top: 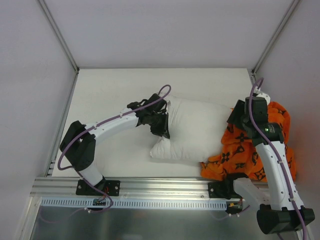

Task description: Remove the pillowcase from the pillow

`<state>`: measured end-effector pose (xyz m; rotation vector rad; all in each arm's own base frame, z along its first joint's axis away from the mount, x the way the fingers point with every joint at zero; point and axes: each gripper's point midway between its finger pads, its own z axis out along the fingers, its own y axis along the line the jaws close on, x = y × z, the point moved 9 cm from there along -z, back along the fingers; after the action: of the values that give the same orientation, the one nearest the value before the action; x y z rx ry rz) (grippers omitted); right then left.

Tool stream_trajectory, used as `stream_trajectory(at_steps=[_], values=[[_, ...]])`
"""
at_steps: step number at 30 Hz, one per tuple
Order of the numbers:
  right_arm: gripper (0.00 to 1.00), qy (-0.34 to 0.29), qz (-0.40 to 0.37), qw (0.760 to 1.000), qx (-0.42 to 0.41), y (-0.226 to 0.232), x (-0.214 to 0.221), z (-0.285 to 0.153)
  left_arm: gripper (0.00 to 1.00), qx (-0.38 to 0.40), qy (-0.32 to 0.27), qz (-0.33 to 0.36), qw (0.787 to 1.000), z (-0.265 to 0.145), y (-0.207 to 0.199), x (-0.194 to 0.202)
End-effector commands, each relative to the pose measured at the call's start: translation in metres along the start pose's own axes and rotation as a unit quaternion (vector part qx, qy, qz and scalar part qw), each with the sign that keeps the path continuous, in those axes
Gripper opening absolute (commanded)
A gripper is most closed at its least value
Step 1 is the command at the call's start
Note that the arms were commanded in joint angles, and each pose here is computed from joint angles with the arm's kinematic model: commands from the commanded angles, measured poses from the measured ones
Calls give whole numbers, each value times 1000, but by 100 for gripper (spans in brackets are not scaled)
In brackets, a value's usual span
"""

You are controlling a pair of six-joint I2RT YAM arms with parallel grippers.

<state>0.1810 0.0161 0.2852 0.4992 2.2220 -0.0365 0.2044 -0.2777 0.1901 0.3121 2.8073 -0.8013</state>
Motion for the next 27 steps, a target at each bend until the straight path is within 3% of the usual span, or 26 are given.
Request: stream_trajectory(at_steps=[1, 3, 10, 15, 20, 27], values=[[71, 40, -30, 999, -21, 1, 8, -4, 0, 43, -71, -40, 996, -37, 10, -17], [87, 44, -34, 998, -29, 1, 10, -6, 0, 36, -118, -83, 989, -64, 36, -23], [96, 26, -35, 997, -56, -2, 4, -32, 0, 23, -258, -128, 957, -145, 91, -21], [100, 7, -35, 995, -88, -5, 2, -56, 0, 10, -277, -157, 948, -161, 108, -12], [96, 42, -28, 977, -206, 13, 22, -68, 0, 19, -272, -168, 947, -161, 106, -11], [96, 61, -17, 960, -273, 46, 58, -73, 0, 24, -282, -172, 944, -167, 102, -15]])
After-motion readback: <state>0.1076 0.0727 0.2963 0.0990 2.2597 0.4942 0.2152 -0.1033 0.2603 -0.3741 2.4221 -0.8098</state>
